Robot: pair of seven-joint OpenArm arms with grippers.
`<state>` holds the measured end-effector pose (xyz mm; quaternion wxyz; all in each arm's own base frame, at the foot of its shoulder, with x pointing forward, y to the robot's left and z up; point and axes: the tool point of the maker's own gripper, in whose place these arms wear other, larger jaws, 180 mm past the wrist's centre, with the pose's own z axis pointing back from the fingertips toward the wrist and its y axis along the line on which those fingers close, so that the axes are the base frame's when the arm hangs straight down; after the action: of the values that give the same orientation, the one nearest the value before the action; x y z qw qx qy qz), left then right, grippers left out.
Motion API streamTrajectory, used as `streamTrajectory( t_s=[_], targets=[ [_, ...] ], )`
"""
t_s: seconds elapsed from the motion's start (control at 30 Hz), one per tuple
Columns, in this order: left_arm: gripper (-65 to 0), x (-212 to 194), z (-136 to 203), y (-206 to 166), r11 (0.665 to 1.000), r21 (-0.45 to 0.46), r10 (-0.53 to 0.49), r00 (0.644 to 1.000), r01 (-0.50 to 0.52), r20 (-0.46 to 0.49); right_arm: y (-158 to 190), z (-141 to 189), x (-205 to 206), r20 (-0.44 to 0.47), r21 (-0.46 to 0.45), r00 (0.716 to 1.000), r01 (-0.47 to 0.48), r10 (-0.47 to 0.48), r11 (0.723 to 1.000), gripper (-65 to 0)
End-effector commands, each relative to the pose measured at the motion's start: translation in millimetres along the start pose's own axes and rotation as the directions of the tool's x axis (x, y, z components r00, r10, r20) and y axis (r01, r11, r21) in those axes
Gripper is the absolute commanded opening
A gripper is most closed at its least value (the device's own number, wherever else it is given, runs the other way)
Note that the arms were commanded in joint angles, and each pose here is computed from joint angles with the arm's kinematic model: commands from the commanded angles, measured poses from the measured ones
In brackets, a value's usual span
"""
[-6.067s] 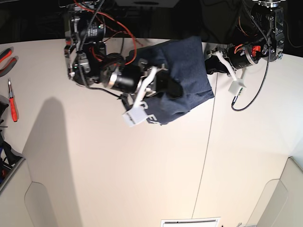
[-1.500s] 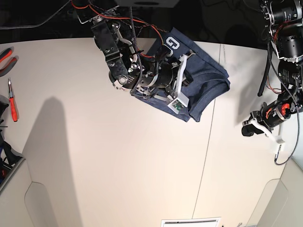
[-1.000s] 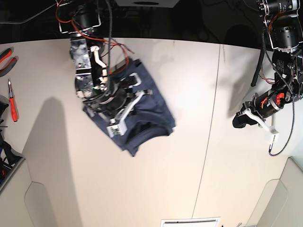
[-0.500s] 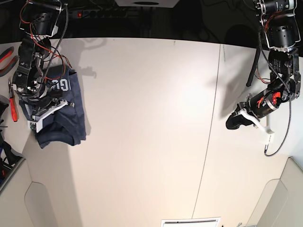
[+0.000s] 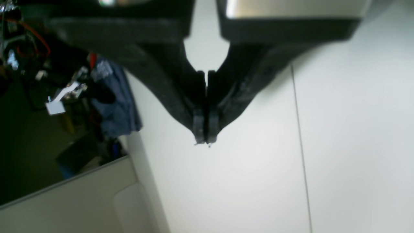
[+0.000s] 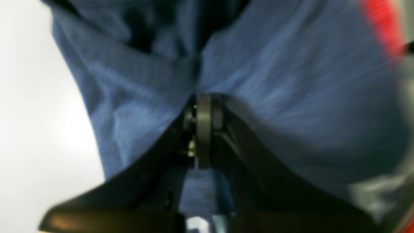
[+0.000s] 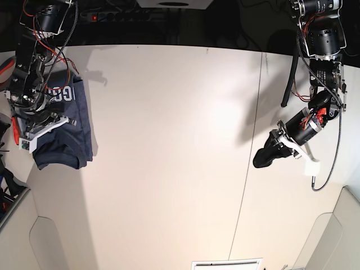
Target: Layout the t-shirt on the table in an organized manner, then fold the t-shirt properly
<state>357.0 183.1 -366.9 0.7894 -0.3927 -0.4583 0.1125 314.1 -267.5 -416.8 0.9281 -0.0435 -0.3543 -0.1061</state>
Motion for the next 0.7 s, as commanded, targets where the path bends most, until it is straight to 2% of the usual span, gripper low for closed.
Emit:
streamTrajectory(
  t_s=[0.0,0.13,0.23,0.3,0.4,0.53,0.63,0.67],
  targets=[
    [-65.0,26,3,-9,0.999,-0.036,-0.013,0.997,0.016,0.072,0,13,45,0.138,0.002,0.990,-0.010,0.010,1.000,-65.0],
    [-65.0,46,15,-16,0.994,-0.099,0.063,0.987,-0.048,0.147,7,56,96,0.304,-0.007,0.950,-0.067,0.066,0.998,-65.0],
    [-65.0,47,33,-35,0.974,-0.206,0.122,0.986,-0.098,0.112,14,80,94,0.320,0.005,0.939,-0.131,0.122,0.991,-65.0],
    [-65.0,33,49,-33,0.977,-0.193,0.099,0.994,-0.087,0.052,20,91,75,0.307,0.045,0.943,-0.153,0.133,0.987,-65.0],
    [-65.0,24,86,-18,0.991,-0.113,0.075,0.996,-0.069,0.055,25,104,33,0.240,0.092,0.956,-0.196,0.169,0.976,-65.0],
    [-65.0,0,139,8,0.995,0.021,0.095,0.994,-0.096,0.045,18,119,-36,0.068,0.153,0.970,-0.240,0.232,0.959,-65.0],
    [-65.0,-33,178,27,0.982,0.125,0.144,0.989,-0.142,-0.011,8,132,-87,-0.078,0.200,0.964,-0.235,0.254,0.951,-65.0],
    [-65.0,-49,192,34,0.974,0.175,0.158,0.986,-0.146,-0.057,6,138,-104,-0.125,0.220,0.959,-0.223,0.254,0.950,-65.0]
  ],
)
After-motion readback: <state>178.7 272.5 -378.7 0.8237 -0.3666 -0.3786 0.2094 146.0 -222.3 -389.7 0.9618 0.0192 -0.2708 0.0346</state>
